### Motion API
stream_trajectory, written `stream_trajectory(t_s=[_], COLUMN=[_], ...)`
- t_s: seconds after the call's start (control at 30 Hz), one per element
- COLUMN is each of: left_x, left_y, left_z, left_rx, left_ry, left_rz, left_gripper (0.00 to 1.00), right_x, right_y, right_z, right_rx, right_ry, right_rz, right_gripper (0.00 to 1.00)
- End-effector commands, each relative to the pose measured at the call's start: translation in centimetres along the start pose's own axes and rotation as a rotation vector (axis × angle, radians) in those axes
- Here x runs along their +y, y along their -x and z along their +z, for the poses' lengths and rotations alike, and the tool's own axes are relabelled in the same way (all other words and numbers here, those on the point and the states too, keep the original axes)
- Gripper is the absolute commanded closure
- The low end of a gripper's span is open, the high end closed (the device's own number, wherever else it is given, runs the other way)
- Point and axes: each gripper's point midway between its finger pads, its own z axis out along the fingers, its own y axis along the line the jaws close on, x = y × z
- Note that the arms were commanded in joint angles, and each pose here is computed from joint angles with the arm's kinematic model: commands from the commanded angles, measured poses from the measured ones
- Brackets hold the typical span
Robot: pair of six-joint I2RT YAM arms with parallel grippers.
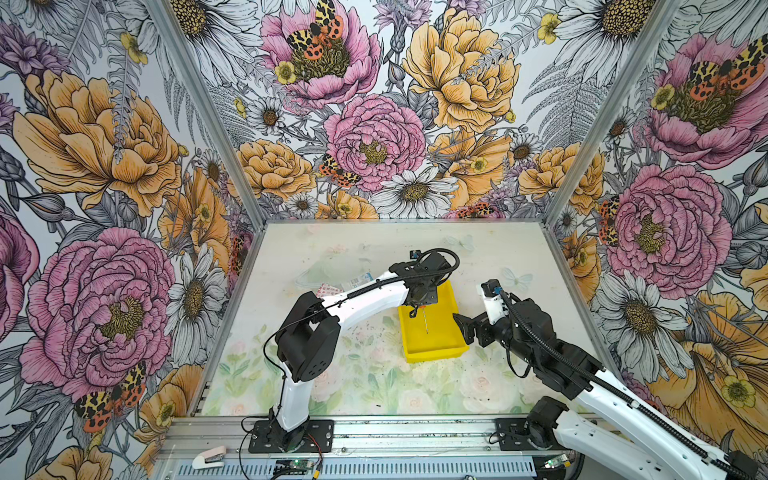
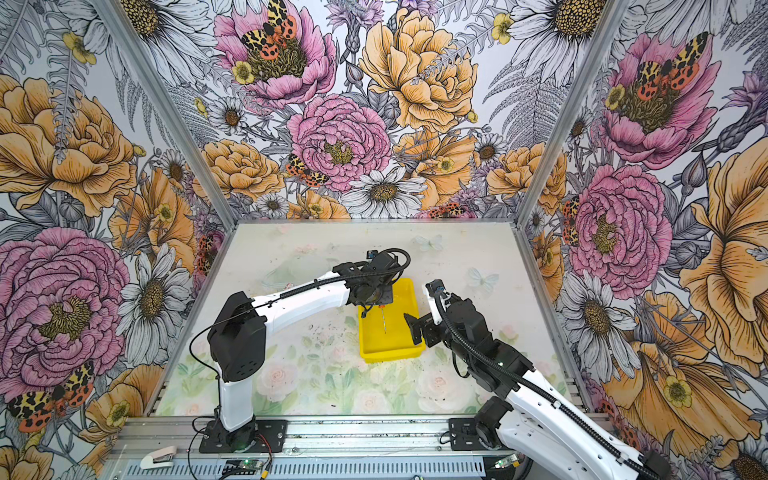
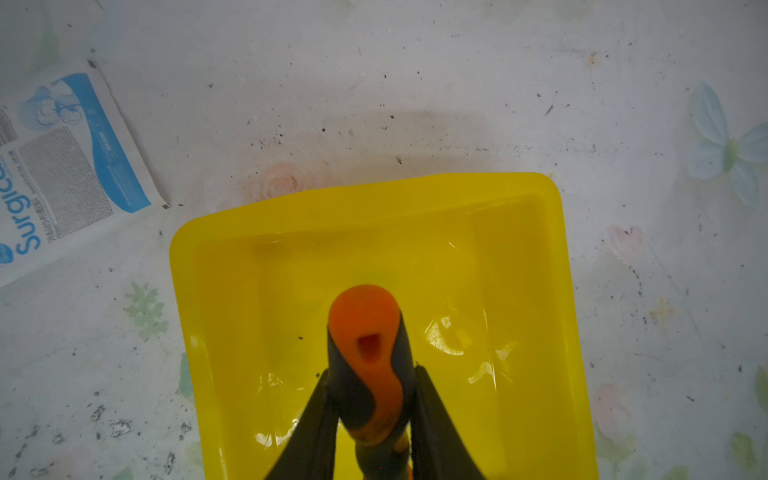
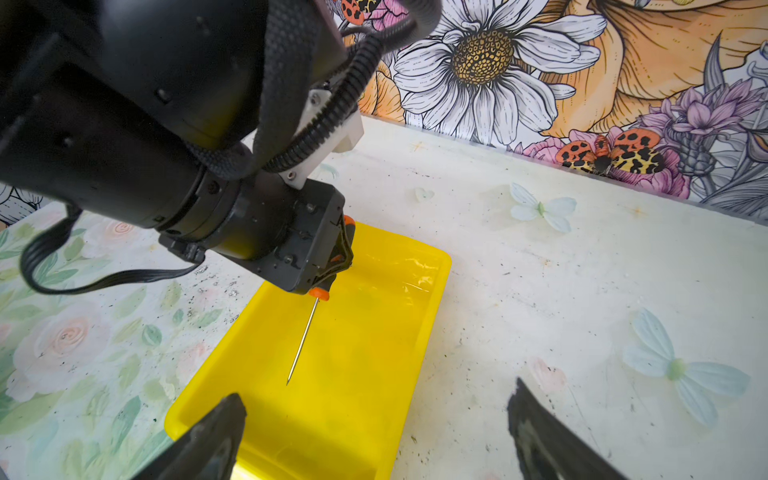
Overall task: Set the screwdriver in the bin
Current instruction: 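Lift the screwdriver with the left gripper and carry it over the yellow bin, then lower the held screwdriver into the bin and open the left gripper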
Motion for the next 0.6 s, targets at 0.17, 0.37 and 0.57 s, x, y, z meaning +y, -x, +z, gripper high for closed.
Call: stream_trajectory(t_s=[0.17, 0.37, 0.57], left_x=[-1.0, -1.0, -1.1], left_y=[-2.6, -3.5, -4.6], left_z=[0.9, 2.0, 3.1], left_rx=[0.067, 0.089, 0.123], left_ry=[-0.018, -0.005, -0.021], left_rz=[-0.003, -0.003, -0.017], left_gripper=[0.89, 0.89, 0.89], right_x=[-0.4, -0.8, -1.1], right_y=[-1.1, -1.4, -1.4], right_z=[0.5, 0.4, 0.2], right_rx=[0.036, 0.035, 0.032], right_ry=[0.003, -0.004, -0.015], right_rz=[0.025, 0.036, 0.048], right_gripper=[0.00, 0.00, 0.01])
